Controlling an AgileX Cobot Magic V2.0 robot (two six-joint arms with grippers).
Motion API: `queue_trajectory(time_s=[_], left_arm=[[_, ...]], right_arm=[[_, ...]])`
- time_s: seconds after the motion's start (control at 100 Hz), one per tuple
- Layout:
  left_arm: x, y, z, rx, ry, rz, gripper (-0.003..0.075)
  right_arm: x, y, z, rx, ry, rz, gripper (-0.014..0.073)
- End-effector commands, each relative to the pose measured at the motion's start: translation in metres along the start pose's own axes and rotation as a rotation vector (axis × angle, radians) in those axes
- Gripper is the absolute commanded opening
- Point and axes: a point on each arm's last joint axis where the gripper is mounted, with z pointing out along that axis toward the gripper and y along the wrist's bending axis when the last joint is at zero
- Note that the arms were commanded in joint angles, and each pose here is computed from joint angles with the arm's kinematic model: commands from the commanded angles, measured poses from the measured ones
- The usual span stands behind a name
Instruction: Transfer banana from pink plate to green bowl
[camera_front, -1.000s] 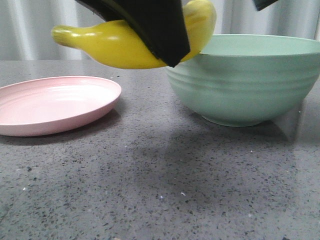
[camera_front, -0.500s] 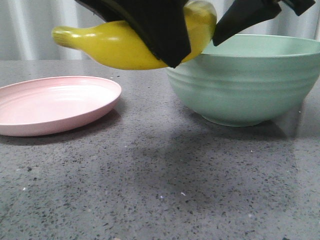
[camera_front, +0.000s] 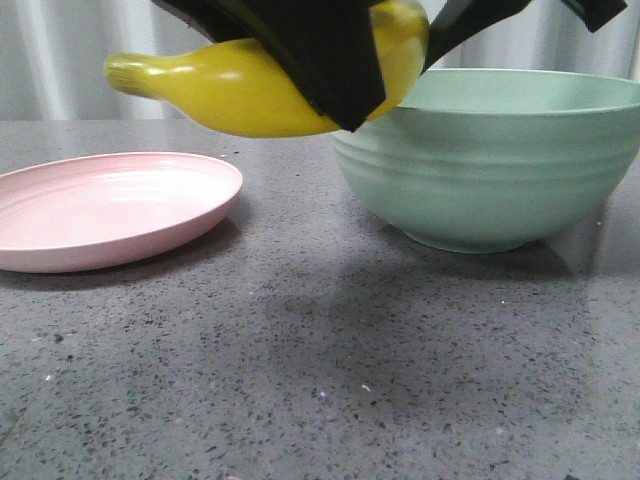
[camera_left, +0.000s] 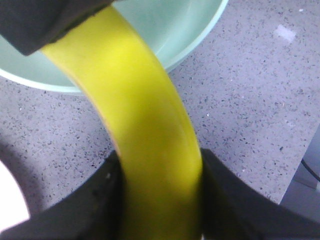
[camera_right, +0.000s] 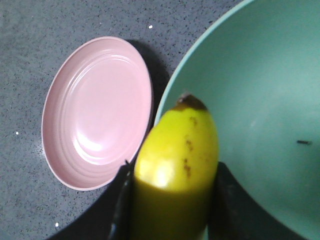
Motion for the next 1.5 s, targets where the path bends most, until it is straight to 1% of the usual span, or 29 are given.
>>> queue_trajectory(time_s=[0.0,0.11,0.3,0.37,0.44,0.62,0.83,0.9,1.08,1.22,1.3,1.35,1.39,1.42,1.49], left_arm=[[-0.01,-0.004,-0.028,0.01,-0.111,0.015,0.011],[-0.008,-0.005,-0.035,0.008,-0.124,0.017,0.0178],[-0.011,-0.003,-0.051,-0.016,-0.172,0.035,0.0353],[-0.013,-0.003,-0.056,-0.019,-0.184,0.037,0.0397],[-0.013,-0.003,-0.06,-0.023,-0.183,0.041,0.0421],[-0.015,-0.003,-0.074,-0.034,-0.156,0.051,0.0426],[-0.024,-0.004,-0.09,-0.037,-0.211,0.055,0.0426],[-0.026,-0.004,-0.094,-0.038,-0.225,0.055,0.0426],[-0.027,-0.004,-0.095,-0.038,-0.231,0.055,0.0426],[-0.028,-0.004,-0.095,-0.038,-0.239,0.056,0.0425],[-0.028,-0.004,-0.095,-0.038,-0.239,0.056,0.0425],[-0.028,-0.004,-0.095,-0.038,-0.239,0.056,0.0425],[-0.028,-0.004,-0.095,-0.038,-0.239,0.056,0.0425],[-0.028,-0.004,-0.095,-0.038,-0.239,0.056,0.0425],[-0.028,-0.004,-0.095,-0.038,-0.239,0.056,0.0425]], right_arm=[[-0.007,0.01,-0.014,-0.031,-0.05,-0.073,-0.0071],[-0.007,0.011,-0.015,-0.035,-0.053,-0.071,-0.0071],[-0.007,0.011,-0.017,-0.04,-0.056,-0.068,-0.0071],[-0.007,0.012,-0.018,-0.044,-0.06,-0.068,-0.0071],[-0.009,0.014,-0.02,-0.051,-0.068,-0.069,-0.0071],[-0.022,0.026,-0.032,-0.083,-0.127,-0.089,-0.0071],[-0.046,0.034,-0.054,-0.081,-0.239,-0.164,-0.0071],[-0.055,0.031,-0.061,-0.046,-0.289,-0.196,-0.0071],[-0.074,0.012,-0.073,0.12,-0.405,-0.318,-0.0071],[-0.08,0.0,-0.073,0.234,-0.422,-0.413,-0.0071],[-0.082,-0.004,-0.069,0.269,-0.41,-0.445,-0.007],[-0.082,-0.006,-0.064,0.274,-0.397,-0.444,-0.0053],[-0.082,-0.008,-0.06,0.278,-0.382,-0.441,-0.0018],[-0.082,-0.009,-0.057,0.28,-0.374,-0.439,0.0014],[-0.082,-0.011,-0.051,0.285,-0.35,-0.436,0.0121]])
